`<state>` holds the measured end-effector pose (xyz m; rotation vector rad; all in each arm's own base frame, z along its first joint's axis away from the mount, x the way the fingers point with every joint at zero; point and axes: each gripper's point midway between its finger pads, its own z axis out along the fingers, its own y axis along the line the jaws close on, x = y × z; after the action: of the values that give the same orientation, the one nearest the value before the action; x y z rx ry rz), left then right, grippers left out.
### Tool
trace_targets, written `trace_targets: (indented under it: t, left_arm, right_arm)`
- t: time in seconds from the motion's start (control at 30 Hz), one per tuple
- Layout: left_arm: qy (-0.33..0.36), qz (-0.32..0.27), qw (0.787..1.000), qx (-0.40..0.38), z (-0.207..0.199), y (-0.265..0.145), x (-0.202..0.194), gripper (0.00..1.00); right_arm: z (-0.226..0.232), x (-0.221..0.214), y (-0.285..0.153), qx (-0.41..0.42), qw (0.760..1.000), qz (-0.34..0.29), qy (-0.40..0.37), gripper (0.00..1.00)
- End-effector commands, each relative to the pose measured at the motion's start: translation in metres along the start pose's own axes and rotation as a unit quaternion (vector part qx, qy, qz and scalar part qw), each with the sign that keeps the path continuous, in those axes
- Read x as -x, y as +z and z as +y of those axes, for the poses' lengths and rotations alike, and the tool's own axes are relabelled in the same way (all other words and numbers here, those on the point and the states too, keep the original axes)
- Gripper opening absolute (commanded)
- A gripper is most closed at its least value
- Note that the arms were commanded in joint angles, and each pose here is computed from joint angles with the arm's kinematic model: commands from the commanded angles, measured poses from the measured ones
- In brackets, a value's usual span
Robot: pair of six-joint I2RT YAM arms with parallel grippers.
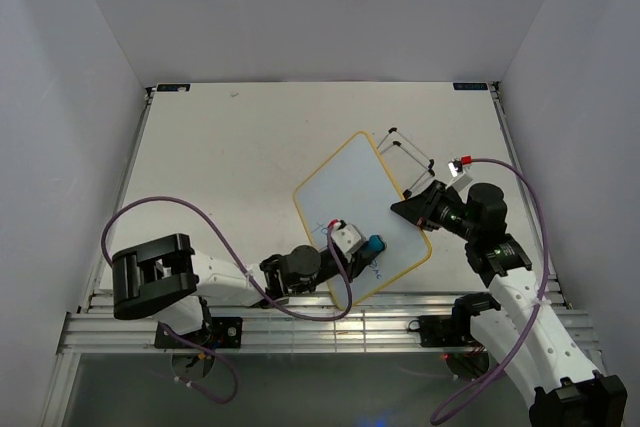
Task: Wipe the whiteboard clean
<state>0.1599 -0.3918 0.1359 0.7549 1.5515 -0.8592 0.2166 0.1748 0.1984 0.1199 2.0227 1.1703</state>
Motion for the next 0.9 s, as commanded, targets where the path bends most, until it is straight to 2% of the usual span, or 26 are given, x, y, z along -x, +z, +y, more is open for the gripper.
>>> trace_targets:
  t: [0.0, 0.13, 0.27, 0.43, 0.7, 0.87]
  left_arm:
    - [0.026, 0.028, 0.996, -0.077, -0.052, -0.001, -0.009, 0.0]
    - [0.032, 0.031, 0.995, -0.09, -0.071, -0.006, -0.01, 0.0]
    - [0.026, 0.046, 0.996, -0.065, -0.065, -0.011, -0.024, 0.0]
    - [0.034, 0.037, 0.999, 0.013, -0.027, -0.019, -0.019, 0.0]
    - [0.005, 0.081, 0.99, 0.117, 0.054, -0.027, -0.036, 0.0]
    - [-0.011, 0.105, 0.986, 0.126, 0.066, -0.027, -0.054, 0.0]
  right_arm:
    - [0.053, 0.03, -0.002, 0.096, 0.994, -0.042, -0.032, 0.08]
    - [0.053, 0.031, -0.001, 0.099, 0.994, -0.044, -0.029, 0.08]
    - [0.057, 0.034, 0.0, 0.105, 0.993, -0.047, -0.025, 0.08]
    - [0.059, 0.035, -0.002, 0.107, 0.993, -0.048, -0.028, 0.08]
    - [0.06, 0.034, -0.009, 0.103, 0.992, -0.055, -0.041, 0.08]
    - [0.065, 0.031, -0.011, 0.114, 0.991, -0.048, -0.044, 0.08]
